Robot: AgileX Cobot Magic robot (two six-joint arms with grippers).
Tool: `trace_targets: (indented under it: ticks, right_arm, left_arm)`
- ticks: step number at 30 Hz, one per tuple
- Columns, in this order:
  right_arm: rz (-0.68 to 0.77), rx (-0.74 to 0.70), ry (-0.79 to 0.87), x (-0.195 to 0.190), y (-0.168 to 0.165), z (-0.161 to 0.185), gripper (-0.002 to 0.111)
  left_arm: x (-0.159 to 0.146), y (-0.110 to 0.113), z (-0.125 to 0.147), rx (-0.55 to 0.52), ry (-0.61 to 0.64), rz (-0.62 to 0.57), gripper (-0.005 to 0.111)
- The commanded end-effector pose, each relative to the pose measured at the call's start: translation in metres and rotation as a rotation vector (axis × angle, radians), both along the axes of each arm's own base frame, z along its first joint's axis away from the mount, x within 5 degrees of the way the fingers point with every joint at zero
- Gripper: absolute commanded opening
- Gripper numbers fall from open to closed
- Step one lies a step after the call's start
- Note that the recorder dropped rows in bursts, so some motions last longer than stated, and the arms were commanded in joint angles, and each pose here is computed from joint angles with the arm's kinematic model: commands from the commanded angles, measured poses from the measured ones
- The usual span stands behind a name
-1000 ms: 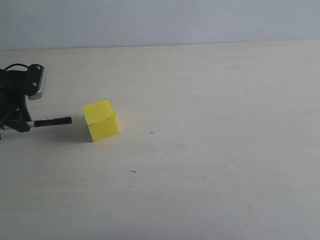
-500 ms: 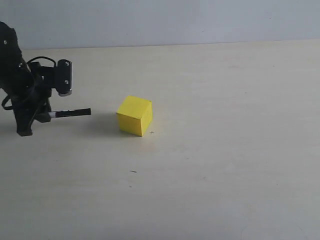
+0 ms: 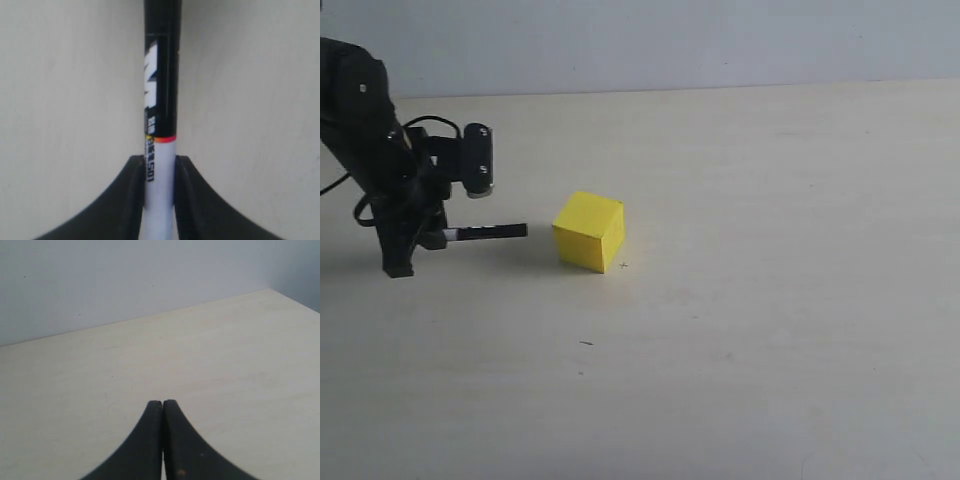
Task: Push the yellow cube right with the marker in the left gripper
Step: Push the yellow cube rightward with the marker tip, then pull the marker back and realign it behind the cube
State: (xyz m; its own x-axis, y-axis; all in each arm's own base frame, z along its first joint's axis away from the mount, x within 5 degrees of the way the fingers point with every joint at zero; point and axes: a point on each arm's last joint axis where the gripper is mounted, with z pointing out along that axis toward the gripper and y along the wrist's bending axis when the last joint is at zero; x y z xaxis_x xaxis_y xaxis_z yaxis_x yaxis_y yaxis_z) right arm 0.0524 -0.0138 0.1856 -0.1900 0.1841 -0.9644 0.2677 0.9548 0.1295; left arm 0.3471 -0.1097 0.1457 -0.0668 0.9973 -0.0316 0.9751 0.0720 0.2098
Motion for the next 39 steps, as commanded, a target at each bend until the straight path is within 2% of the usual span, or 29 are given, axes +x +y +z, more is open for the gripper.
trace_targets:
  ticks: [1, 4, 8, 19, 27, 32, 37, 39]
  right_arm:
    - [-0.002, -0.003, -0.008, 0.0, 0.0, -0.001, 0.0]
    - [-0.002, -0.003, -0.008, 0.0, 0.0, -0.001, 0.0]
    - [-0.002, -0.003, -0.008, 0.0, 0.0, -0.001, 0.0]
    - [-0.002, -0.003, -0.008, 0.0, 0.0, -0.001, 0.0]
    - [-0.002, -0.003, -0.008, 0.0, 0.0, -0.001, 0.0]
    - [-0.002, -0.003, -0.008, 0.0, 0.0, -0.001, 0.0]
    - [-0.002, -0.003, -0.008, 0.0, 0.0, -0.001, 0.0]
    - [-0.002, -0.003, -0.008, 0.0, 0.0, -0.001, 0.0]
  left_arm:
    - [-0.009, -0.041, -0.001, -0.016, -0.015, -0.058, 0.0]
    - [-0.01, -0.047, 0.002, 0.018, -0.021, -0.056, 0.0]
    - [-0.011, -0.039, 0.002, 0.092, 0.008, -0.02, 0.0]
    - [-0.009, -0.032, 0.003, 0.153, -0.01, 0.008, 0.0]
    - [-0.003, -0.034, 0.004, 0.109, -0.074, 0.021, 0.0]
    - [0.009, -0.004, 0.005, 0.123, -0.078, 0.093, 0.0]
    - [0.022, 0.053, 0.005, 0.12, -0.071, 0.25, 0.0]
    - [0.025, 0.064, 0.005, 0.129, -0.073, 0.248, 0.0]
